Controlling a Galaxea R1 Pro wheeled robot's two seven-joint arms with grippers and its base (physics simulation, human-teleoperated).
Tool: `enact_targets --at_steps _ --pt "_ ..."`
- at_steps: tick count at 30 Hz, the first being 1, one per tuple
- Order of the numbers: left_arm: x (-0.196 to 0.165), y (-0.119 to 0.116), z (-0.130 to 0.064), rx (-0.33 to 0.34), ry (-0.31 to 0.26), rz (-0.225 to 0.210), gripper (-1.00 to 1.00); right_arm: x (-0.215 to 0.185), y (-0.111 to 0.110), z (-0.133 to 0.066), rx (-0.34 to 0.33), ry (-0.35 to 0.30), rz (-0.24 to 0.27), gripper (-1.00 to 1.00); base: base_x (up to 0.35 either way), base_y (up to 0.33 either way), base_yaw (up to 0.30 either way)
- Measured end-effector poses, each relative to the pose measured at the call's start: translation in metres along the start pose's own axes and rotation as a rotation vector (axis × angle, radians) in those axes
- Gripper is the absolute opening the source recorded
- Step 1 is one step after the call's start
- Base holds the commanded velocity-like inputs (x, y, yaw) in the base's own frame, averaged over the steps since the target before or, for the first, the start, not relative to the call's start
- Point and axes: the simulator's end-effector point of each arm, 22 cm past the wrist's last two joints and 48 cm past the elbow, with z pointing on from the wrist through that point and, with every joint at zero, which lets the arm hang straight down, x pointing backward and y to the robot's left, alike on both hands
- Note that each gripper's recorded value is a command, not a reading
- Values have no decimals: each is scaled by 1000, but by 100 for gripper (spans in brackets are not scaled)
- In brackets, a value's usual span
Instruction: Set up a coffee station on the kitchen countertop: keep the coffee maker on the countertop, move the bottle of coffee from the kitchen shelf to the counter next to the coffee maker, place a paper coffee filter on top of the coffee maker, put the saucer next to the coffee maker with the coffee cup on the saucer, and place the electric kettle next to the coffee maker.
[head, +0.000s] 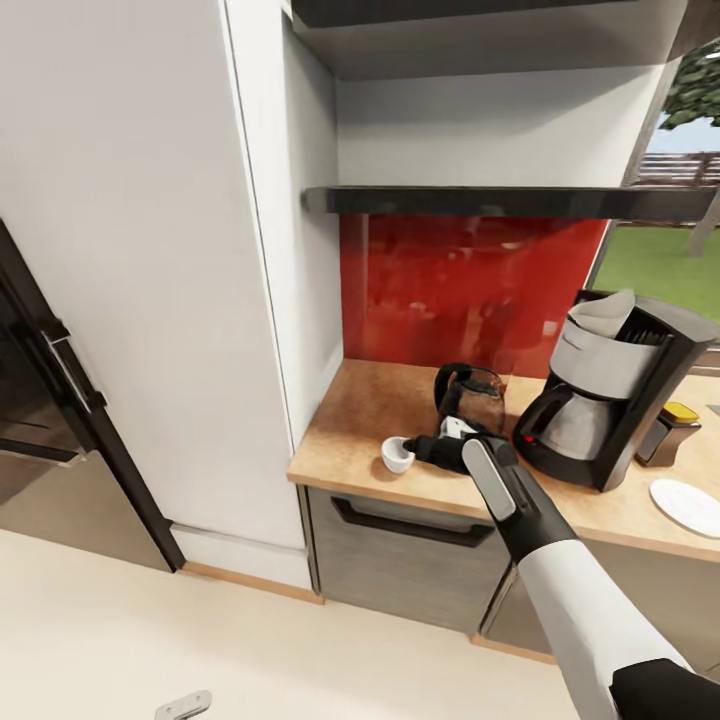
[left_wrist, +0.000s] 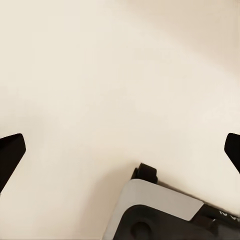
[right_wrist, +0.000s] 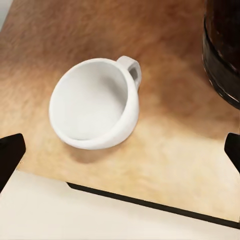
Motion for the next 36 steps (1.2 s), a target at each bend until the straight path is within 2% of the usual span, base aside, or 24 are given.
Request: enact_targets --at_steps 12,19,36 --pt "-2 0 -1 1 -3 0 100 0 -2 -1 3 1 1 100 109 115 -2" --pt "1 -1 0 1 2 0 100 4 -2 3 3 9 4 100 1 210 -155" --pt "5 0 2 -4 13 2 100 7 -7 7 9 18 6 100 0 7 -89"
